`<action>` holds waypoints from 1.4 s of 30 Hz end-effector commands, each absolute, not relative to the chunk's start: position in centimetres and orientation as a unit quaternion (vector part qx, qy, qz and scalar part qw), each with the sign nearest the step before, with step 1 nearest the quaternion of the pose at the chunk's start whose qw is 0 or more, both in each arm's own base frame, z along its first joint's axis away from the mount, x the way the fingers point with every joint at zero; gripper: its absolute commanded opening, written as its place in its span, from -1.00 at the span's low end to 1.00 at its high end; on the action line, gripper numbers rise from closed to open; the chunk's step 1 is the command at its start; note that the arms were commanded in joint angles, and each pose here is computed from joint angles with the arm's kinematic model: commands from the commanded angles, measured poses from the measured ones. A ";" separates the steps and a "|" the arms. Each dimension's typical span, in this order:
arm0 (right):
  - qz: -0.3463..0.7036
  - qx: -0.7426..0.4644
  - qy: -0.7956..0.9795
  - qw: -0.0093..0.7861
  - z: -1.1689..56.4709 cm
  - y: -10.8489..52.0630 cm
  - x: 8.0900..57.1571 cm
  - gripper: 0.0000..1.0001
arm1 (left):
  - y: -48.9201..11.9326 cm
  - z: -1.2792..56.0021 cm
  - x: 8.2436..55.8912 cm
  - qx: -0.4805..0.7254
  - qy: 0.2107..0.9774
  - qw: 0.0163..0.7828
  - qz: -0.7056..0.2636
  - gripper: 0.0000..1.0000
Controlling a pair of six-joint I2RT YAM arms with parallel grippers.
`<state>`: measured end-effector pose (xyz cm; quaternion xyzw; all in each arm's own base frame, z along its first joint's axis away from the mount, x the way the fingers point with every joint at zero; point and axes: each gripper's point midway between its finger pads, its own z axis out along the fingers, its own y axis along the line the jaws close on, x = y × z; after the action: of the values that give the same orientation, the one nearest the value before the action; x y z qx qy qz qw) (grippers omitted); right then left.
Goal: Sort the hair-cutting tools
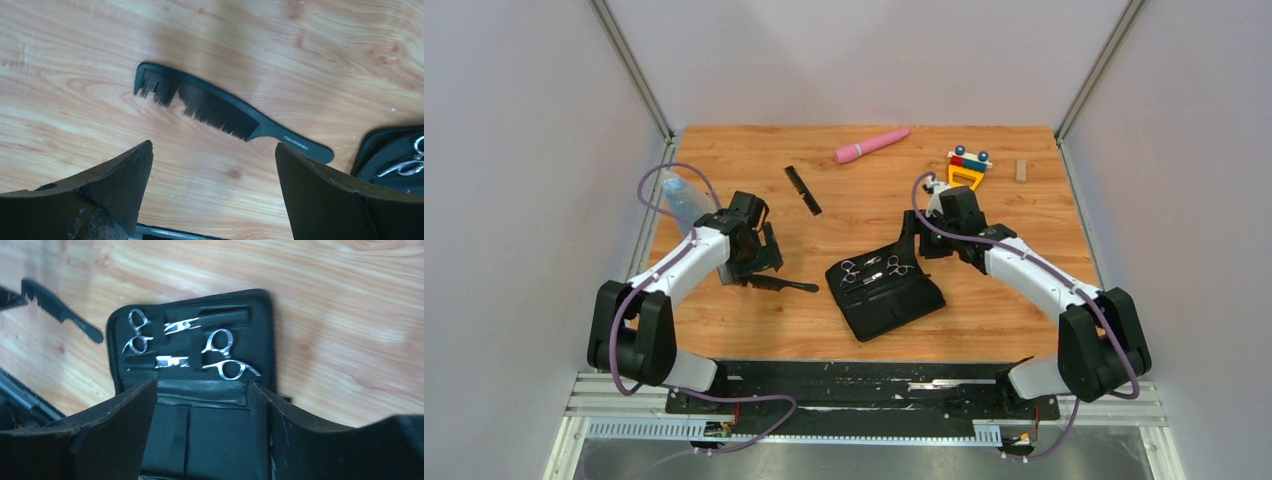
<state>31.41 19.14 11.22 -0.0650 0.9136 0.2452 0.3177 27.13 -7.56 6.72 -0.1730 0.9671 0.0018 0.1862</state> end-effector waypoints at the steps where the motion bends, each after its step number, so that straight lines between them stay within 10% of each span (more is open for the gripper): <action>1: 0.264 -0.149 0.886 0.351 14.1 23.0 30.9 0.36 | -6.9 6.8 27.3 -0.217 0.954 0.208 -0.014 1.00; 18: 0.211 -0.264 0.898 0.282 10.2 30.1 27.0 0.29 | -9.7 0.9 28.8 -0.162 0.977 0.133 -0.036 0.62; 42: 0.033 -0.023 0.981 0.190 1.5 14.9 32.0 0.26 | -21.9 0.4 32.8 0.059 0.979 0.137 -0.139 0.43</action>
<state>31.55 19.15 2.77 -0.0689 0.9728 0.0939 0.2000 33.76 -20.14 2.47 0.0196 0.9794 -0.1137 0.1657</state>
